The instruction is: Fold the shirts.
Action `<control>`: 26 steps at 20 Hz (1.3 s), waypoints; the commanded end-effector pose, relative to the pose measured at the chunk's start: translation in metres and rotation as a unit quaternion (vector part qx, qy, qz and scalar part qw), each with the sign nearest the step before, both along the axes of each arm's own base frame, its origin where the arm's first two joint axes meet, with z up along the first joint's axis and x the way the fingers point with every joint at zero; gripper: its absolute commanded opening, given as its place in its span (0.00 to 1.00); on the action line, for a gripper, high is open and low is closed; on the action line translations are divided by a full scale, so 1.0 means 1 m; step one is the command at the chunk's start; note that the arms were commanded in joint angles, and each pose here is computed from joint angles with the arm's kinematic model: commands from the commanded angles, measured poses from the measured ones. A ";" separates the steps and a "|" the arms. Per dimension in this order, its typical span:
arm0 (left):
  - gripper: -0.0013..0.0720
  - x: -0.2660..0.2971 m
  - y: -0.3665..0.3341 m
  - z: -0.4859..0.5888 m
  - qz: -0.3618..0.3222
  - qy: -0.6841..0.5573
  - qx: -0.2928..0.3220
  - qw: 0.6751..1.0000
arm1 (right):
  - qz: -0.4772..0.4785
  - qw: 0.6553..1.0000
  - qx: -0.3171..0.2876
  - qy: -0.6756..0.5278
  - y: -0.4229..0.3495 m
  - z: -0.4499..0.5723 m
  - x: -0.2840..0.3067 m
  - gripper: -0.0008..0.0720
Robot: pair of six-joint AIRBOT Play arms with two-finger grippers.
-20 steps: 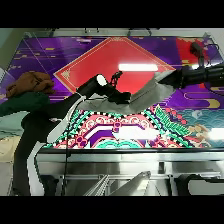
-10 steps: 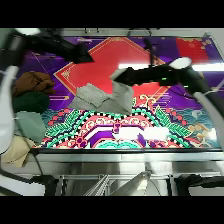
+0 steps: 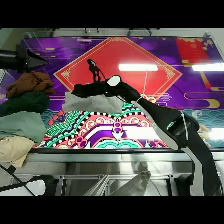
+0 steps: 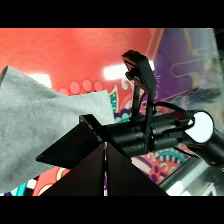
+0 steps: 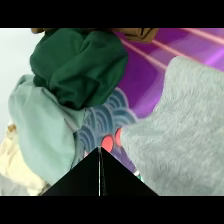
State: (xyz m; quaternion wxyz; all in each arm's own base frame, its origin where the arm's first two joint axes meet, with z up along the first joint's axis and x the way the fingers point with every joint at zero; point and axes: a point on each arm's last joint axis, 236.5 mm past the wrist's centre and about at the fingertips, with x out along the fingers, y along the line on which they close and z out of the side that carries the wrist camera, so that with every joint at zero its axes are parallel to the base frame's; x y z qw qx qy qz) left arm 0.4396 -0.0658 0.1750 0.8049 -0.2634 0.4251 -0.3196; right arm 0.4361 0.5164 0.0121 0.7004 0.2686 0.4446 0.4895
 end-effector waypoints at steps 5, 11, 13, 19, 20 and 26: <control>0.04 -0.008 0.008 0.002 -0.013 -0.021 -0.031 0.999 | -0.007 0.975 -0.209 0.076 -0.173 0.025 0.014 0.03; 0.04 -0.028 -0.003 -0.017 -0.029 0.014 -0.049 0.998 | -0.094 0.908 -0.388 0.128 -0.303 -0.011 0.000 0.31; 0.04 -0.030 -0.004 -0.029 -0.021 0.030 -0.056 0.998 | -0.100 0.904 -0.382 0.162 -0.299 -0.050 -0.004 0.96; 0.04 -0.037 -0.007 -0.033 -0.032 0.041 -0.060 0.997 | -0.020 0.948 -0.235 0.214 -0.223 -0.108 -0.009 0.96; 0.04 -0.038 -0.007 -0.033 -0.032 0.041 -0.060 0.997 | -0.008 0.955 -0.205 0.216 -0.211 -0.106 -0.010 0.96; 0.04 -0.038 -0.007 -0.033 -0.033 0.042 -0.061 0.997 | 0.024 0.984 -0.078 0.160 -0.176 -0.059 0.005 0.03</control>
